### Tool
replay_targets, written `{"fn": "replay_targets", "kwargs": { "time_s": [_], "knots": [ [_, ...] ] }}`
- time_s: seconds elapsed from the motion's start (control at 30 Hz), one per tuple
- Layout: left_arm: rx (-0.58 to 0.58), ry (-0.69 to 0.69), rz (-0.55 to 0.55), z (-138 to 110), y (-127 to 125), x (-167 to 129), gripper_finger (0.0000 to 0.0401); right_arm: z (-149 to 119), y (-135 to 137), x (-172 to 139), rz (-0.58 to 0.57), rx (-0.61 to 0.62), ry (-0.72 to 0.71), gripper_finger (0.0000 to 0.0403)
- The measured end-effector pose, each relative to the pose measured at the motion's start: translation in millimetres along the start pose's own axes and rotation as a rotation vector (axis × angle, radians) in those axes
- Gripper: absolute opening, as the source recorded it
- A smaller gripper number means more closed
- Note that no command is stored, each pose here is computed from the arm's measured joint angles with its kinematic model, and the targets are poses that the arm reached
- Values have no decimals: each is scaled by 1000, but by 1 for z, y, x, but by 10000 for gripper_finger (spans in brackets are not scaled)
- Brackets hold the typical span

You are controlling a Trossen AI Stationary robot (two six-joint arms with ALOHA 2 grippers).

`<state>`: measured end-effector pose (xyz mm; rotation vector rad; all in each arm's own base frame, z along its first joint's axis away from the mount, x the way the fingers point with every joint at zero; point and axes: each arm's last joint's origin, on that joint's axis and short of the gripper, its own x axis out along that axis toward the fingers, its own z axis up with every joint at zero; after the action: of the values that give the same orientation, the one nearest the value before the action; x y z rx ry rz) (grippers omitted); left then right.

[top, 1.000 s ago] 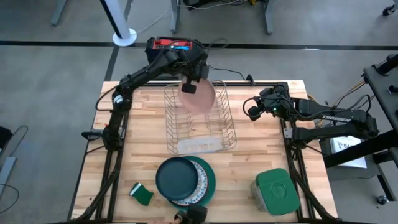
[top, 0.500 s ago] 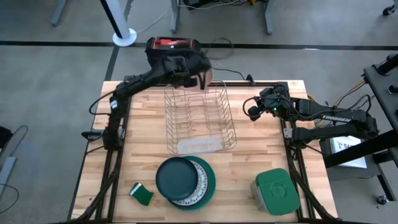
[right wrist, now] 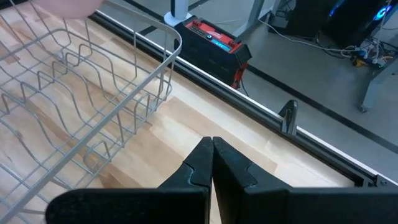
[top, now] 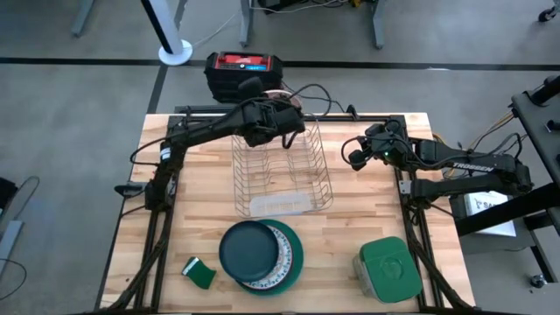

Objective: Sort dishes
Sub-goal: Put the pink plate in the dishwasher rack

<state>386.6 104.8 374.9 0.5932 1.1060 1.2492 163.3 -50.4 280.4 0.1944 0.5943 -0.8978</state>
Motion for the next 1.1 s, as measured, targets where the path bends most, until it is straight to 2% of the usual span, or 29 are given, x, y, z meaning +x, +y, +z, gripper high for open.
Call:
{"fn": "replay_targets", "kwargs": {
  "time_s": [0.53,1.1],
  "knots": [
    [-10,93,59,-16,-39,33,0,-1,0,0,-1,-1,2,0],
    [-15,96,61,-23,-68,46,0,-1,0,0,-1,-1,2,0]
  ]
}}
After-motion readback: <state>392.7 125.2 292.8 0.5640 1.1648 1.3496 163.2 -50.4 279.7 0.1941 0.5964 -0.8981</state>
